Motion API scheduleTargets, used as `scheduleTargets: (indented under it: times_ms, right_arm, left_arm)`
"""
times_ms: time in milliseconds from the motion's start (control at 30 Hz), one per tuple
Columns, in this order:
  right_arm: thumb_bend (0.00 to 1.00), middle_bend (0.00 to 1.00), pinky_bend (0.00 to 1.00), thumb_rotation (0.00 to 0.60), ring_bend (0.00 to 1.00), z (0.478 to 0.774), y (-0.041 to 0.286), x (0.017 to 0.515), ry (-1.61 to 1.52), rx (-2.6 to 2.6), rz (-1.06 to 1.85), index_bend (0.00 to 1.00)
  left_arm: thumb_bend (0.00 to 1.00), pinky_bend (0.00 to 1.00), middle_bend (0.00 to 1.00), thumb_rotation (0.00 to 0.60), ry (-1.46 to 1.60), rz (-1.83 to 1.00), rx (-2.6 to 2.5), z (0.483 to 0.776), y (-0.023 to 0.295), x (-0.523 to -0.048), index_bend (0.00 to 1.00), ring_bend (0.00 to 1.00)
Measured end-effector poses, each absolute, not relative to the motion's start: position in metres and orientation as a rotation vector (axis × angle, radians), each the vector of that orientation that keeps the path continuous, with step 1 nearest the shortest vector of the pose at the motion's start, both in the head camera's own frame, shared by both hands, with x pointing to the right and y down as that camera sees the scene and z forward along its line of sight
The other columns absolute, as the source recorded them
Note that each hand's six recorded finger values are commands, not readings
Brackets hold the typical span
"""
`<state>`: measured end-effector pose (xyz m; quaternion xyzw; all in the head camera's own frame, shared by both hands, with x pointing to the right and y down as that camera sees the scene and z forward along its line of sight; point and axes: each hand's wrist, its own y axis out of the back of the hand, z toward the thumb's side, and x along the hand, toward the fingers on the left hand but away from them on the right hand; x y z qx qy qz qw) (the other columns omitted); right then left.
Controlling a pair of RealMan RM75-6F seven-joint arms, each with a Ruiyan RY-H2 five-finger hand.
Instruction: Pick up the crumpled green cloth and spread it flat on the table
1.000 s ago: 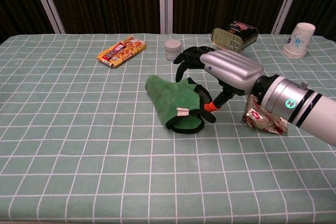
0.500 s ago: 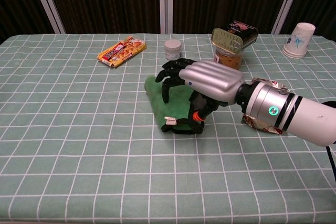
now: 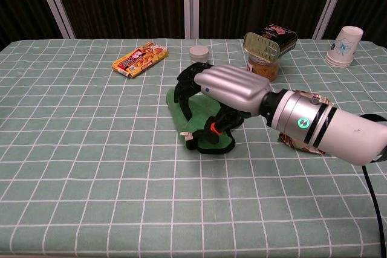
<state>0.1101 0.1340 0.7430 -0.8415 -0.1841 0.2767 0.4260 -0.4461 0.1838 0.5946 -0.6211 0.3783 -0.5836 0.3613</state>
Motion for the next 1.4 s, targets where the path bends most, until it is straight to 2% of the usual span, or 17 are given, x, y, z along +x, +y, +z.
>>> scheduleTargets:
  times_ms: [300,667,1067,1133,1267,1400]
  right_arm:
    - [0.44,0.32,0.02,0.600,0.12,0.709,0.091,0.104,-0.594,-2.101,0.690,0.76]
    - [0.45,0.26,0.02,0.600,0.09,0.655,0.025,0.075,-0.738,-1.989,0.712,0.76]
    - [0.45,0.24,0.02,0.600,0.08,0.610,-0.013,0.047,-0.830,-1.941,0.736,0.75]
    - [0.45,0.24,0.02,0.600,0.08,0.608,-0.016,0.044,-0.826,-1.931,0.748,0.75]
    - [0.45,0.22,0.01,0.600,0.07,0.607,-0.020,0.034,-0.806,-1.895,0.786,0.74]
    - [0.44,0.21,0.00,0.600,0.06,0.609,-0.022,0.021,-0.783,-1.860,0.827,0.74]
  left_arm:
    - [0.00,0.29,0.26,0.600,1.061,-1.383,-1.694,0.605,0.152,-0.426,0.29,0.20]
    - [0.00,0.31,0.26,0.600,1.166,-1.230,-1.904,0.637,0.098,-0.368,0.34,0.20]
    - [0.00,0.32,0.26,0.600,1.271,-1.195,-2.009,0.665,0.054,-0.320,0.34,0.20]
    - [0.00,0.32,0.26,0.570,1.275,-1.214,-2.026,0.672,0.052,-0.314,0.34,0.20]
    - [0.00,0.33,0.26,0.437,1.257,-1.260,-2.072,0.690,0.052,-0.299,0.34,0.20]
    - [0.00,0.33,0.26,0.345,1.219,-1.300,-2.124,0.708,0.058,-0.284,0.34,0.20]
